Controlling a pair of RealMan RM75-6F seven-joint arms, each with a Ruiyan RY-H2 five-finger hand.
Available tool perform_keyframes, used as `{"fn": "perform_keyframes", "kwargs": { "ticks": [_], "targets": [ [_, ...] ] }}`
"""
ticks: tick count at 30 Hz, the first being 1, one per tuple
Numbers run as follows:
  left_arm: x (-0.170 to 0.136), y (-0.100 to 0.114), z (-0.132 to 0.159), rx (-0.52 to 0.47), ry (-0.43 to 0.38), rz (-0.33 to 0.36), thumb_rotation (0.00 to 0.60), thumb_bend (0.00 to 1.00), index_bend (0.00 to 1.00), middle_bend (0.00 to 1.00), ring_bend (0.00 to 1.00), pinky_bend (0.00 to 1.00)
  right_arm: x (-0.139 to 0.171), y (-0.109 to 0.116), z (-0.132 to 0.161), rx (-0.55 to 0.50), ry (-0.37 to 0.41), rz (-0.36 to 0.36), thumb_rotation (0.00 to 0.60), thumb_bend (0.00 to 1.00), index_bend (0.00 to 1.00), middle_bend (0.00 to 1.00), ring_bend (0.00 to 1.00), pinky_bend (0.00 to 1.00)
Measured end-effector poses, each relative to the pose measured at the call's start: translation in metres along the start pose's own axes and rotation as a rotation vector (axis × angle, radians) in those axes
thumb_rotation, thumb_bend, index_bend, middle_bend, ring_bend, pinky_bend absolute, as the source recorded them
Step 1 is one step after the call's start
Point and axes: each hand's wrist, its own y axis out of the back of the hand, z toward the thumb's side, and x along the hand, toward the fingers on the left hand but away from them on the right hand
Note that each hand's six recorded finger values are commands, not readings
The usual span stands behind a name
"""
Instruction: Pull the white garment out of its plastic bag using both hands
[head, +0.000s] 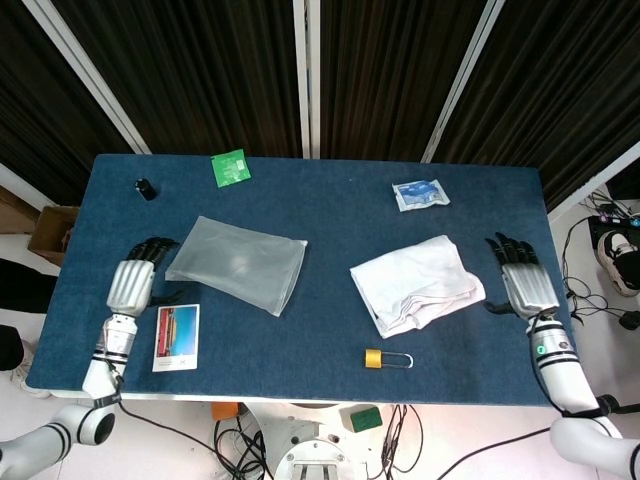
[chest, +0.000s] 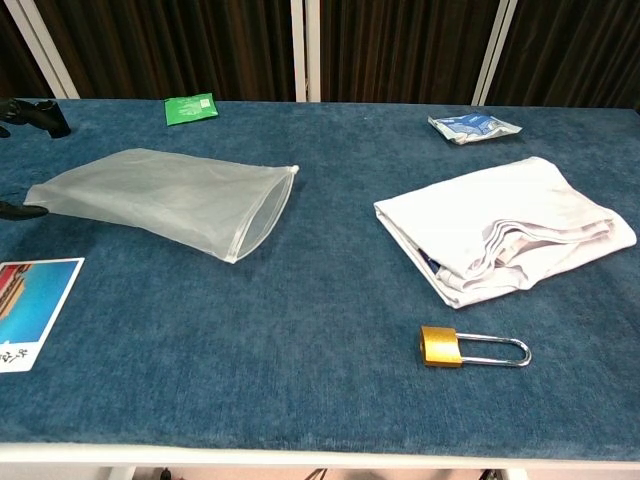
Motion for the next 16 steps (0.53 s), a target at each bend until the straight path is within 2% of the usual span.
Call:
{"fn": "perform_keyframes", "kwargs": {
  "ticks": [2,6,11,16],
  "targets": [
    [-0.008,0.020,-0.003,-0.014,0.017,-0.008,0.600,0.09,0.21,0.18,0.13,0.19,0.011,0.010,-0.008,0.000,-0.015,-0.003,0.600,0.04,0.00,0.10,0.00,0.08],
    [-0.031,0.067,-0.019,0.034,0.073,-0.003,0.600,0.09,0.23,0.19,0.13,0.19,0.032,0.028,-0.022,-0.039,-0.037,-0.078,0.600,0.17,0.06,0.18,0.04,0.15],
    [-0.080,0.123,-0.048,0.160,0.172,0.029,0.600,0.09,0.24,0.19,0.13,0.19,0.069,0.048,-0.039,-0.094,-0.028,-0.172,0.600,0.18,0.09,0.19,0.04,0.15],
    [-0.125,0.147,-0.054,0.204,0.224,0.058,0.600,0.09,0.24,0.19,0.13,0.19,0.111,0.047,-0.055,-0.119,-0.035,-0.189,0.600,0.18,0.09,0.19,0.04,0.15]
  ]
}}
